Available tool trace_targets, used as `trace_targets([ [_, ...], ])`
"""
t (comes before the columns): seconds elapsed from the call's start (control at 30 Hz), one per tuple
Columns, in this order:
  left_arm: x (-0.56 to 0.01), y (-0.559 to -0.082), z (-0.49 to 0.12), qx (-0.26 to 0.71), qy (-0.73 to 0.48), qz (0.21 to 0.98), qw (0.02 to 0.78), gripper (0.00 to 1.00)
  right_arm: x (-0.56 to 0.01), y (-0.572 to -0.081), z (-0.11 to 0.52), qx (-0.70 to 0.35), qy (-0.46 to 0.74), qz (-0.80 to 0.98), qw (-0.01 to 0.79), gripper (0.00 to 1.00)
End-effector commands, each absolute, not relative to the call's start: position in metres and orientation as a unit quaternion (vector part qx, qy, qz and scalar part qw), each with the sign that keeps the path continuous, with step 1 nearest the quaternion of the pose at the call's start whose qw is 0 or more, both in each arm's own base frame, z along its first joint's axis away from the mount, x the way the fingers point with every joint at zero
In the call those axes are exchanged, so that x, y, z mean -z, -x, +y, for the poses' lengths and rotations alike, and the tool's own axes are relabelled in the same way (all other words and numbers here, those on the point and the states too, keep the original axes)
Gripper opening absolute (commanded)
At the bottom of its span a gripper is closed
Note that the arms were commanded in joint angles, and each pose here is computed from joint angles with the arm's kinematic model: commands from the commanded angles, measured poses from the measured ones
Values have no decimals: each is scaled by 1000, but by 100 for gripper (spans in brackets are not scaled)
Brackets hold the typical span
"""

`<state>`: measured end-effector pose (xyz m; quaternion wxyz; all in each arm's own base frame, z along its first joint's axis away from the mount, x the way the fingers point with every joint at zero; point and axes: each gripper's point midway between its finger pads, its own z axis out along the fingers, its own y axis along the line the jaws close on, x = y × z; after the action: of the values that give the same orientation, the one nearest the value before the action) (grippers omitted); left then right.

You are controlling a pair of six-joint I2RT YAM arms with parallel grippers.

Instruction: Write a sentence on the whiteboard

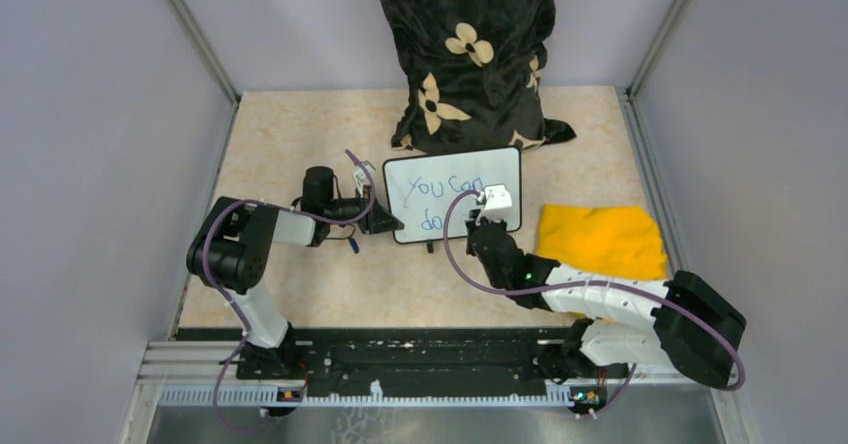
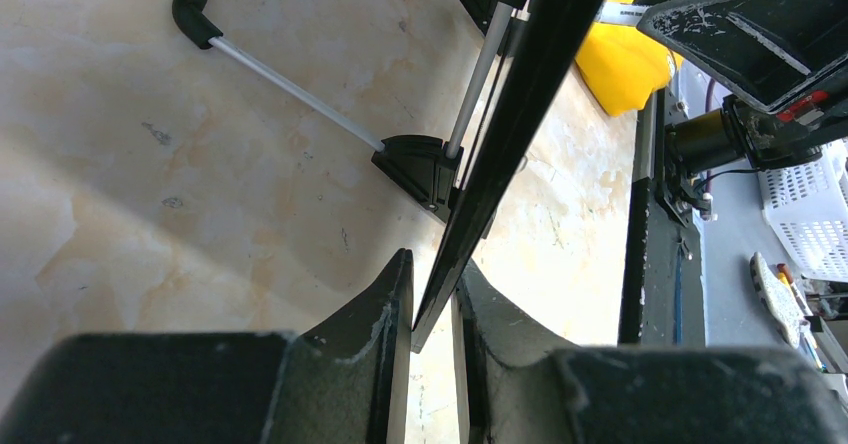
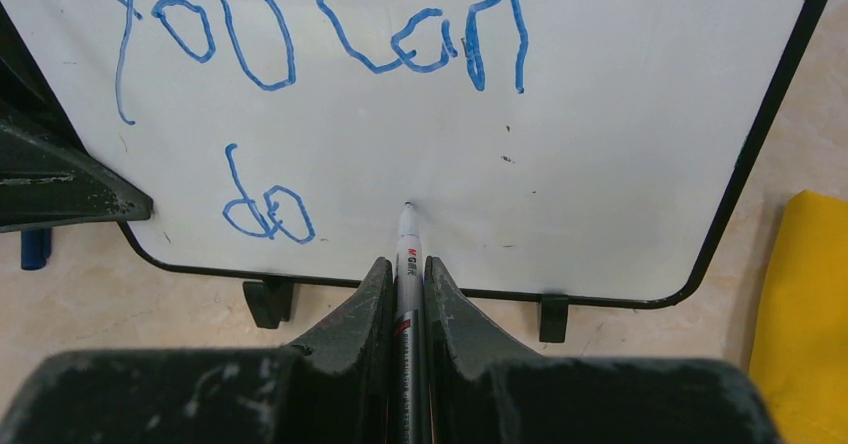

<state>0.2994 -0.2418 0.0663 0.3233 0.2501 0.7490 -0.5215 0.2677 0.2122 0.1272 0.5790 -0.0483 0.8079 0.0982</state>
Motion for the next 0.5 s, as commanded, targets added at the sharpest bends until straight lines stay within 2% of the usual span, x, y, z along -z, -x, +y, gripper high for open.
trace_targets([
  [0.0, -62, -306, -243, 511, -258, 750, 331, 25, -160, -280, 227, -135, 24, 784, 605, 0],
  [0.47, -62, -307, -242, 511, -258, 750, 331, 26, -164, -288, 224, -128, 13, 781, 611, 0],
])
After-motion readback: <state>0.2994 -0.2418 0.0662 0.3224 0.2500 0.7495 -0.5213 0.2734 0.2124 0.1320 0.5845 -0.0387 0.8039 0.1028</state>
